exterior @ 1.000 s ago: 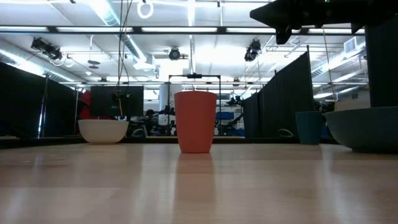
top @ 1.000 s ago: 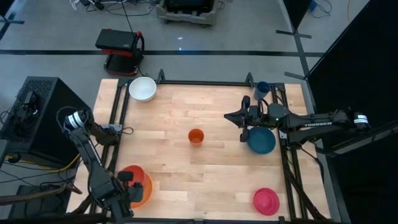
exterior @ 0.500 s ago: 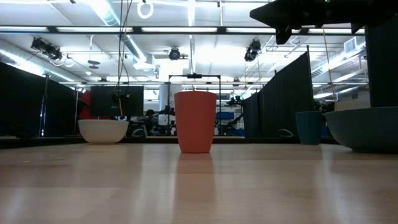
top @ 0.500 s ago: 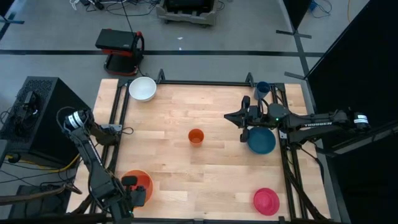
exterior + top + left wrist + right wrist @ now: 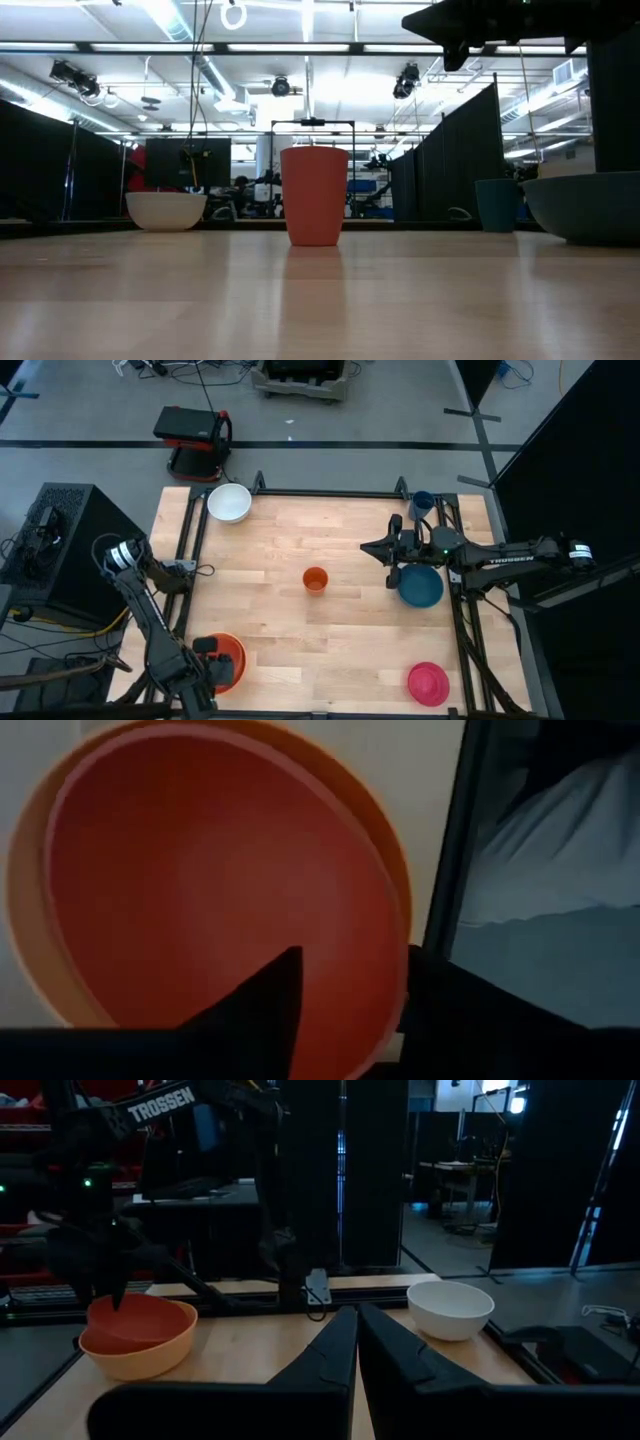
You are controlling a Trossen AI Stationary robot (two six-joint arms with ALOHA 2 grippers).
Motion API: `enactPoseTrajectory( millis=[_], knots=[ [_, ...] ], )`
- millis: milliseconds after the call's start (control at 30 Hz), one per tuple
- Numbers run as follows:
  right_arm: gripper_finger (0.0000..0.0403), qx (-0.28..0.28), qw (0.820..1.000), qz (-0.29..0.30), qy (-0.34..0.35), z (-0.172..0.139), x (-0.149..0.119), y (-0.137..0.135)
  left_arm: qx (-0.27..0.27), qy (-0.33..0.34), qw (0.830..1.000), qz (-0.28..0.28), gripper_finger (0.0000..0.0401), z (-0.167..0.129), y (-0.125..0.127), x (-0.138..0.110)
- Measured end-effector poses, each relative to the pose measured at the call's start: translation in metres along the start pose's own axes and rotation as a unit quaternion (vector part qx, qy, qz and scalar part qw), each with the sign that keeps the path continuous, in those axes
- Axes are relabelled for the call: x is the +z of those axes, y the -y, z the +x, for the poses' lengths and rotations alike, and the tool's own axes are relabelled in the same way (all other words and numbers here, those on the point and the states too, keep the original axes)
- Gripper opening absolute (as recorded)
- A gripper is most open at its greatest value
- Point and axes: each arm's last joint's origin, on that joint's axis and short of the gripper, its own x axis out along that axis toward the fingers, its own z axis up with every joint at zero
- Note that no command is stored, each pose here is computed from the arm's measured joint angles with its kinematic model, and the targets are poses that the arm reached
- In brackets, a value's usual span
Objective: Nest bowls inside each other
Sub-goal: Stack the orange bowl on top of the yellow bowl, then move the stacked bowls to the middle of the table
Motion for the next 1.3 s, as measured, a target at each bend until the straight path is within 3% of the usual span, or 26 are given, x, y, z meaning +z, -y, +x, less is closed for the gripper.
enactPoseTrajectory(
  millis=[200, 433, 633, 1300],
  knots=[
    [0.0000, 0.000, 1.000, 0.000, 0.000, 0.000, 0.000, 0.000, 0.004, -0.004, 1.000, -0.009, 0.0166, 0.003, 0.000, 0.000],
    [0.0000, 0.000, 1.000, 0.000, 0.000, 0.000, 0.000, 0.000, 0.006, -0.001, 1.000, -0.011, 0.0169, 0.005, 0.001, 0.001],
    [0.0000, 0.000, 1.000, 0.000, -0.001, 0.000, 0.000, 0.000, 0.030, -0.021, 0.999, -0.009, 0.0178, 0.029, 0.005, 0.002],
    [0.0000, 0.000, 1.000, 0.000, 0.000, 0.000, 0.000, 0.000, 0.055, -0.084, 0.994, 0.039, 0.0010, 0.066, 0.005, 0.011]
  ],
)
